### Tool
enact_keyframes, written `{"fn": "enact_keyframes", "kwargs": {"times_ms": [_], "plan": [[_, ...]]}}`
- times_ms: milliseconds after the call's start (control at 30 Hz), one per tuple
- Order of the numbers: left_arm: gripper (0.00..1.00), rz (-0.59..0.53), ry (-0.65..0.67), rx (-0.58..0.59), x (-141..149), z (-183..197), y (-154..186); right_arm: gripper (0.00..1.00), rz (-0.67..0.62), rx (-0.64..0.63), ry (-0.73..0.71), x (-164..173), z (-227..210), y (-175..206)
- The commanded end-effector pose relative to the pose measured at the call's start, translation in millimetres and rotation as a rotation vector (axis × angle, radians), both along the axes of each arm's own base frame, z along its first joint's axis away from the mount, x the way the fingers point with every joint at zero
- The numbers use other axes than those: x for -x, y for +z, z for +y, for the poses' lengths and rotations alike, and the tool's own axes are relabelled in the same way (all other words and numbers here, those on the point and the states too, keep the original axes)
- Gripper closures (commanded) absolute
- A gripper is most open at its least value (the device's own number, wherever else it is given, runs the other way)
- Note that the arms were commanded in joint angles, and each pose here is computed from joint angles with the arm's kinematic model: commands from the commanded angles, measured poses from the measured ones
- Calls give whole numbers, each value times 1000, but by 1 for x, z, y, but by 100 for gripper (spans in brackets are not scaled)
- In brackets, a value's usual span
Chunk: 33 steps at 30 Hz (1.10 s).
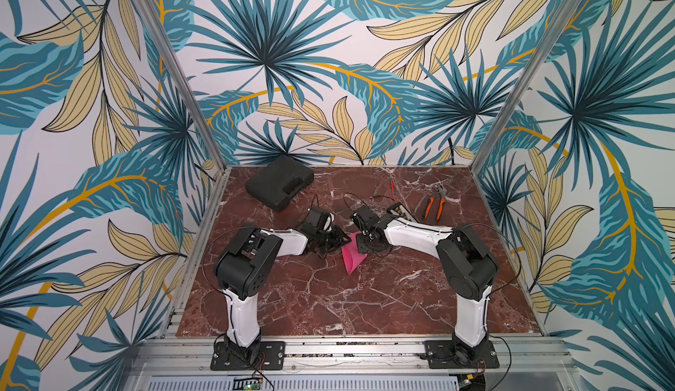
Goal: Fold the square paper diagonally
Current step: Fold the paper at the center of the board.
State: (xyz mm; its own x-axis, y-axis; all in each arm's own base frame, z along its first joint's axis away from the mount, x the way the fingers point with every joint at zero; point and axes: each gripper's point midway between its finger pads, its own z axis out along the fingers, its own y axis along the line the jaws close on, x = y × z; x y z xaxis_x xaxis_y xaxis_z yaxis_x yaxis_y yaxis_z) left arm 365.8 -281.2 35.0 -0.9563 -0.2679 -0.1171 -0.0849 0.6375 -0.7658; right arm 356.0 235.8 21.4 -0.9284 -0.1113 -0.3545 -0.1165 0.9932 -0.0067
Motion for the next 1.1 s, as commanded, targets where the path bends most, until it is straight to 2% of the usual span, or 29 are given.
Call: {"fn": "enact_keyframes", "kwargs": {"times_ms": [0,267,633,900,933,1067], "plan": [[64,83,-158,-1,19,3,-15,70,84,74,16,22,-17,-23],[63,193,-352,27,21,-3,-18,70,82,70,16,22,-15,-25],[66,252,-470,15,9,-13,-33,70,81,62,23,22,-14,-25],[79,240,-527,-16,3,-13,-31,70,79,59,31,22,-13,-25],[80,268,-530,-22,6,-12,-44,70,78,56,32,21,-12,-24],[88,260,-535,-21,5,-12,-44,70,77,55,38,21,-12,-23]]}}
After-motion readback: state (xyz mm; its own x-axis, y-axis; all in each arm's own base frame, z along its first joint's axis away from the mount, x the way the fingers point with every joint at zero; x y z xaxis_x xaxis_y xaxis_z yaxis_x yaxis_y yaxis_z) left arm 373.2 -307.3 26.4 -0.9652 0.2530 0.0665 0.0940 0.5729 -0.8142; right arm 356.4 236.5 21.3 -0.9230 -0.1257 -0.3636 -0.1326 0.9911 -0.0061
